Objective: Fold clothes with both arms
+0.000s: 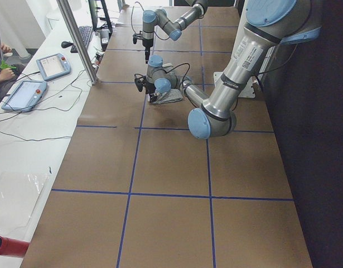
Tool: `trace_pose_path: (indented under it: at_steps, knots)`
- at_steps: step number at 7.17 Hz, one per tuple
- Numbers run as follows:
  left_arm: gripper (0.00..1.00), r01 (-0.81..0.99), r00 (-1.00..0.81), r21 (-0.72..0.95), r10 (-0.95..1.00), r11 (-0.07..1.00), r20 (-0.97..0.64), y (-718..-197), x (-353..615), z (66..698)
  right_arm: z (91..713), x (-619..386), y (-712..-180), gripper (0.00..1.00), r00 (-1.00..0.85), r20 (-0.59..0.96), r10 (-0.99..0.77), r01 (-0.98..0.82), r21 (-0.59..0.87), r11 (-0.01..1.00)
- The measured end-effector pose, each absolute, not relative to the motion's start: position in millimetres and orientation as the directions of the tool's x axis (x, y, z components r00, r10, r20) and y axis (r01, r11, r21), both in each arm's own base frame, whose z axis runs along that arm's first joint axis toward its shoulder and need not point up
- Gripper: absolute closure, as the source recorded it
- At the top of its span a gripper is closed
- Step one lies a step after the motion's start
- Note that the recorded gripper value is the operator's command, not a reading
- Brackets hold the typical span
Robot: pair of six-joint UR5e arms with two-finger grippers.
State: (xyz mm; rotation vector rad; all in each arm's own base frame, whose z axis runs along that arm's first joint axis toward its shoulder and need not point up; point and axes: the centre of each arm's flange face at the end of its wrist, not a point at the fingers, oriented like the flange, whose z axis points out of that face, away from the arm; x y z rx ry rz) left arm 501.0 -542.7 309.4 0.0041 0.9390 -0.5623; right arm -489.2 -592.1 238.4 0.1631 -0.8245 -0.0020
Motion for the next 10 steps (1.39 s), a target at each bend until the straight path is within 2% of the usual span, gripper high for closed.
trace_pose_path:
  at_steps: [5,6,7,9,10]
  knots:
    - [0.32,0.453,0.468,-0.229,-0.448,0.862,-0.761,-534,509,313,238,-489,-591,0.00,0.677,0.733,-0.063,-0.061,0.141,0.988]
    - [0.37,0.445,0.469,-0.228,-0.442,0.866,-0.764,-528,513,310,238,-489,-591,0.00,0.677,0.733,-0.062,-0.061,0.140,0.988]
    - [0.52,0.437,0.468,-0.232,-0.439,0.869,-0.767,-519,517,304,238,-489,-591,0.00,0.678,0.733,-0.061,-0.061,0.139,0.988]
    - [0.95,0.431,0.467,-0.245,-0.447,0.868,-0.763,-507,523,299,239,-489,-591,0.00,0.678,0.733,-0.061,-0.062,0.139,0.988]
    - [1.00,0.433,0.469,-0.246,-0.450,0.867,-0.760,-504,523,299,239,-489,-591,0.00,0.678,0.733,-0.061,-0.062,0.139,0.988]
